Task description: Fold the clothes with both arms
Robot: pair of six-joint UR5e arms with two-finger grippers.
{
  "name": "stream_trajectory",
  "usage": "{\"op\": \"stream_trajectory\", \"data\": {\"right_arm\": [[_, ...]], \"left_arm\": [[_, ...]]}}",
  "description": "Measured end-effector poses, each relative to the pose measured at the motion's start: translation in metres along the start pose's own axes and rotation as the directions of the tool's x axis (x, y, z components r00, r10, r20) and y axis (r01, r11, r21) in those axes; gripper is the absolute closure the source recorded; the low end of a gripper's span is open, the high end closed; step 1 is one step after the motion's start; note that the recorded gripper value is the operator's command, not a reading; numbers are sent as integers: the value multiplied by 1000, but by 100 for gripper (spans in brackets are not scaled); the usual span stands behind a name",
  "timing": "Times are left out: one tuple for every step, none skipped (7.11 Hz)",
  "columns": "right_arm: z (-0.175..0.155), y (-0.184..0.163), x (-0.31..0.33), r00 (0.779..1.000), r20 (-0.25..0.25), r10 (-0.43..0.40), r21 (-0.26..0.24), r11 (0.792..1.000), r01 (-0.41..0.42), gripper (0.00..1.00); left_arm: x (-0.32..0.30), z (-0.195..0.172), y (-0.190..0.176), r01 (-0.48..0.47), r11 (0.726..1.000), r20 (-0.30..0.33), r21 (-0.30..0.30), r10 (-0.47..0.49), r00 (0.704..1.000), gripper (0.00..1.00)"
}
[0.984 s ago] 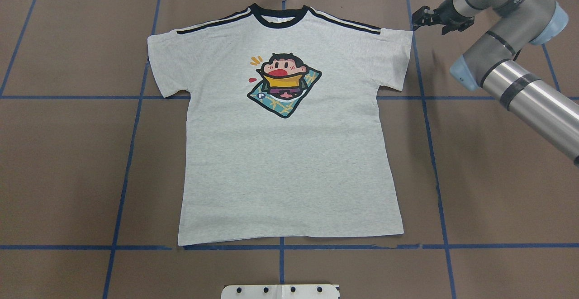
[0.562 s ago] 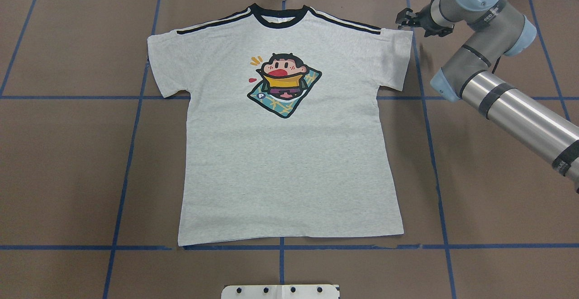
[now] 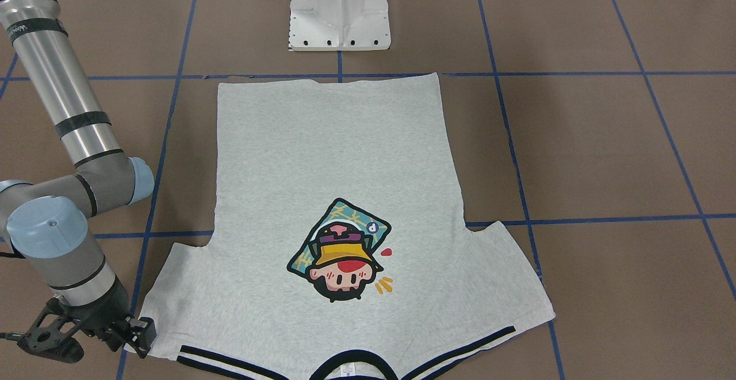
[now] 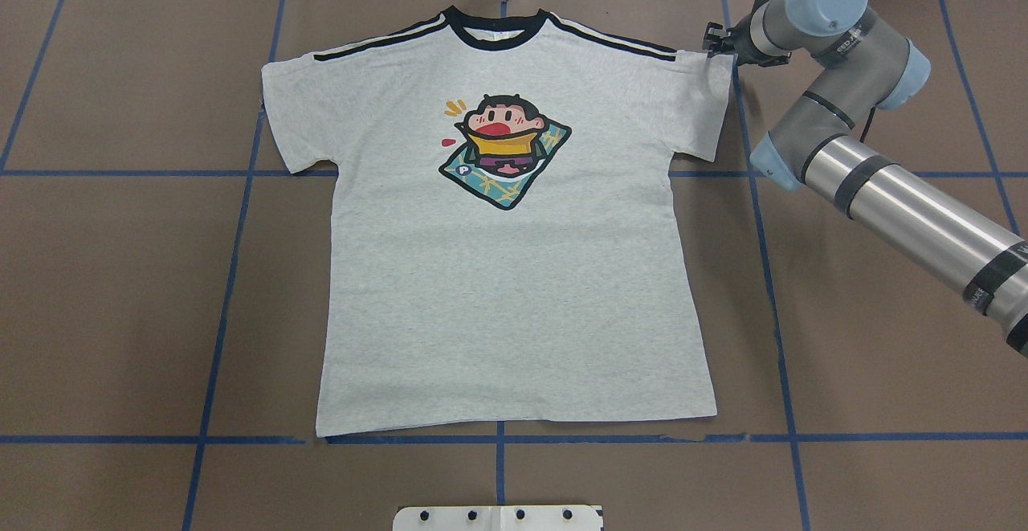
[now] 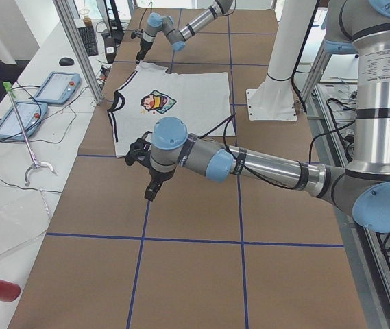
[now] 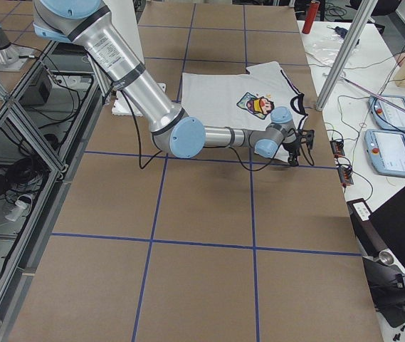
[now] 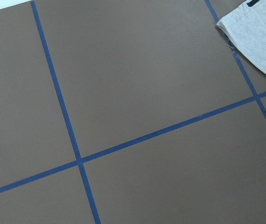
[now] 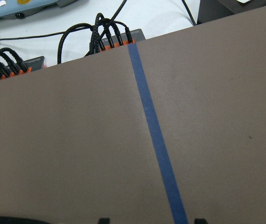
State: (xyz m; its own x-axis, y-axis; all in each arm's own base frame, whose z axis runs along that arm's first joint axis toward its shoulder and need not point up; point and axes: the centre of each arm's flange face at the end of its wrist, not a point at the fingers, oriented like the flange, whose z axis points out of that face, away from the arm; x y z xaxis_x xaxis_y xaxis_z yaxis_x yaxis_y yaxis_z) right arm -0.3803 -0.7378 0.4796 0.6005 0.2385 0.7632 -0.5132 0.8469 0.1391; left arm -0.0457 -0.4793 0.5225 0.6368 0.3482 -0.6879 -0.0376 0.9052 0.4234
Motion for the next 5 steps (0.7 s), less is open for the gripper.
{"op": "stream_trajectory", "data": {"right_arm": [[0, 1, 1, 1000, -1, -1, -1, 1000, 1, 100], [0, 1, 0, 1000, 2, -4, -2, 1000, 4, 100], [-5, 1, -6, 1000, 22, -9, -10, 1000, 9, 100], [-17, 0, -23, 998, 66, -13, -29, 999, 15, 100], [-33, 0, -47, 993, 120, -15, -54, 998, 22, 100]], "left_arm": [[0, 0, 0, 0, 1000, 0, 0, 0, 1000, 0], [0, 0, 0, 1, 1000, 0, 0, -1, 1000, 0], [0, 0, 0, 1, 1000, 0, 0, -1, 1000, 0], [1, 0, 0, 1, 1000, -1, 0, -1, 1000, 0], [1, 0, 0, 1, 1000, -2, 0, -1, 1000, 0]]}}
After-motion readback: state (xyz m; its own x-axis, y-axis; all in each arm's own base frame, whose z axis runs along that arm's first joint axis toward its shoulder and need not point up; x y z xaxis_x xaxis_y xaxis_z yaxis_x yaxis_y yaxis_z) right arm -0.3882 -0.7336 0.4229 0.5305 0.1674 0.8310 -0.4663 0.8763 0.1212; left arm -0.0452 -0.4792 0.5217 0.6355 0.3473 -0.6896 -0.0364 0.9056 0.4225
